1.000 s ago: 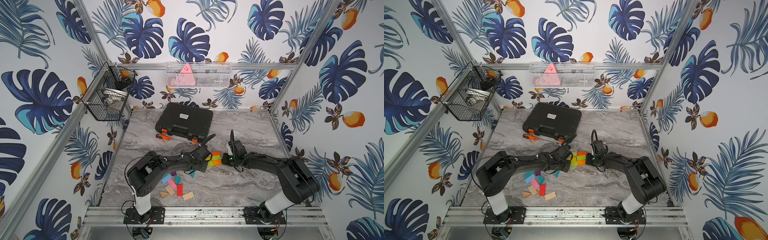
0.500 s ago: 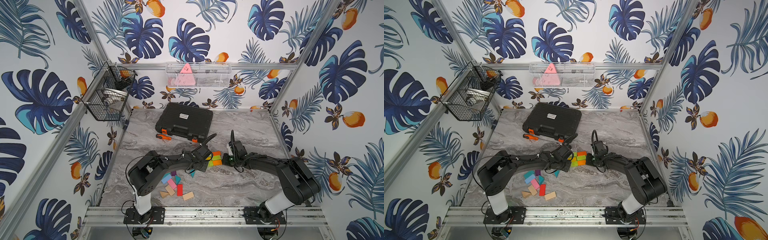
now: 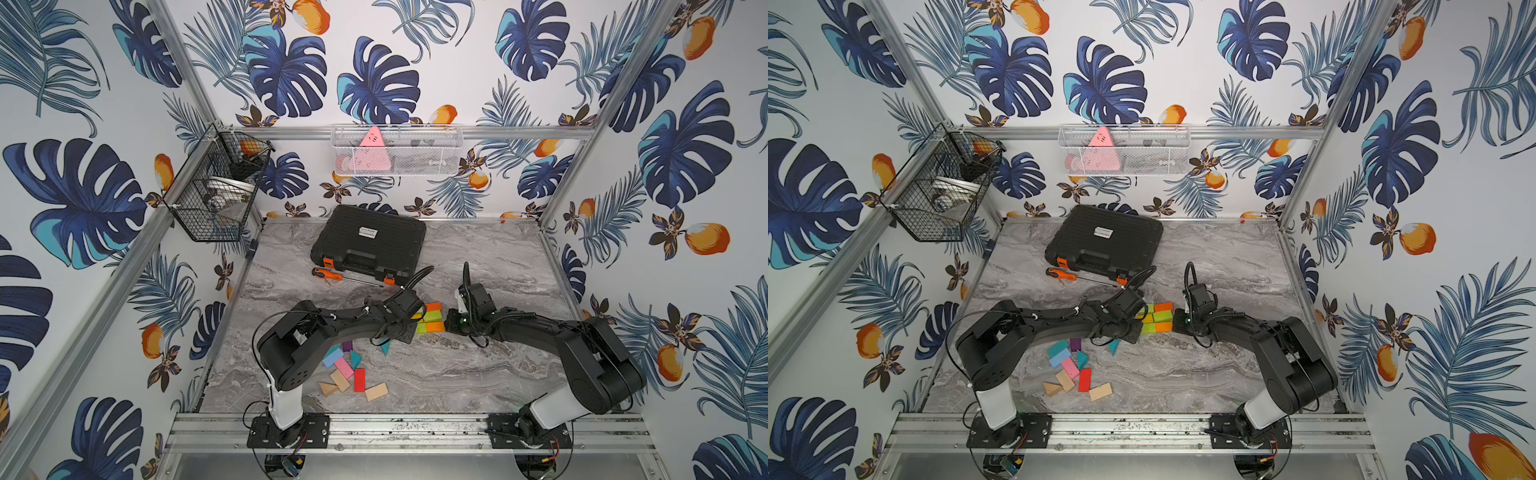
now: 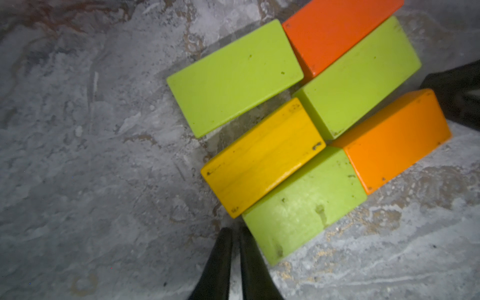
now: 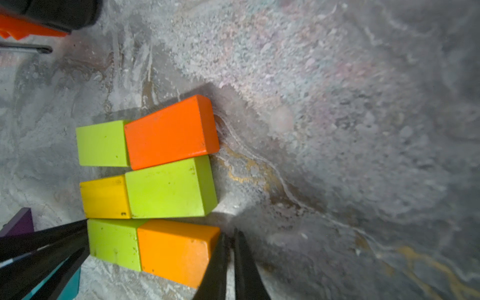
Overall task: Assemble a piece of candy with building blocks
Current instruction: Assemble the building block at the center of the board.
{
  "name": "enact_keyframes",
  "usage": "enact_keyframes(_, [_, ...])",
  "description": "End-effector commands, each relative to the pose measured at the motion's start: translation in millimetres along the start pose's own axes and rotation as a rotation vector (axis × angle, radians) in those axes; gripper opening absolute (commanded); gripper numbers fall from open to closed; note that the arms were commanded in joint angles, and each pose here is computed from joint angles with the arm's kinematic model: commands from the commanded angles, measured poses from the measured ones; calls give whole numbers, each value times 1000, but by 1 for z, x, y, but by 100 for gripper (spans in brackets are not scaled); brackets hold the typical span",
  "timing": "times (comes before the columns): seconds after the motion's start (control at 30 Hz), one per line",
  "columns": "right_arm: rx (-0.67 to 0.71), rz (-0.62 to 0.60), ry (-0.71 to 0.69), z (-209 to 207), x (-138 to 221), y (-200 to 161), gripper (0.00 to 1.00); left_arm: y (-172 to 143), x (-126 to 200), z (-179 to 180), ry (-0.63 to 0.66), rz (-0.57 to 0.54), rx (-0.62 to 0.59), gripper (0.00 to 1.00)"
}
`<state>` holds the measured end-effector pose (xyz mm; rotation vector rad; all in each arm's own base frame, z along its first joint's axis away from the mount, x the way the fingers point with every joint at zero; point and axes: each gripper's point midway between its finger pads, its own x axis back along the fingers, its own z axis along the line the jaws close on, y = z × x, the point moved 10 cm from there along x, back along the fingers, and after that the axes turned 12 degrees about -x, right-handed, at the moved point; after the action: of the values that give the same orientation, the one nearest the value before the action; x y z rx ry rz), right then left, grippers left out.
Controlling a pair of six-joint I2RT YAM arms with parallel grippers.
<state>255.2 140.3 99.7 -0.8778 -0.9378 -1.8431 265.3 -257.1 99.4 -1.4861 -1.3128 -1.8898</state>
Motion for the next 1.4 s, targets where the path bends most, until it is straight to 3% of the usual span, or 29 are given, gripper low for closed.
enact_keyframes(0.0, [-31,197,10,-7,-1,-25,12,-20,-12,0,-51,111,-13,16])
enact_keyframes(1.37, [-23,177,1,-2,-9,-13,15,-38,-11,0,-125,108,34,16])
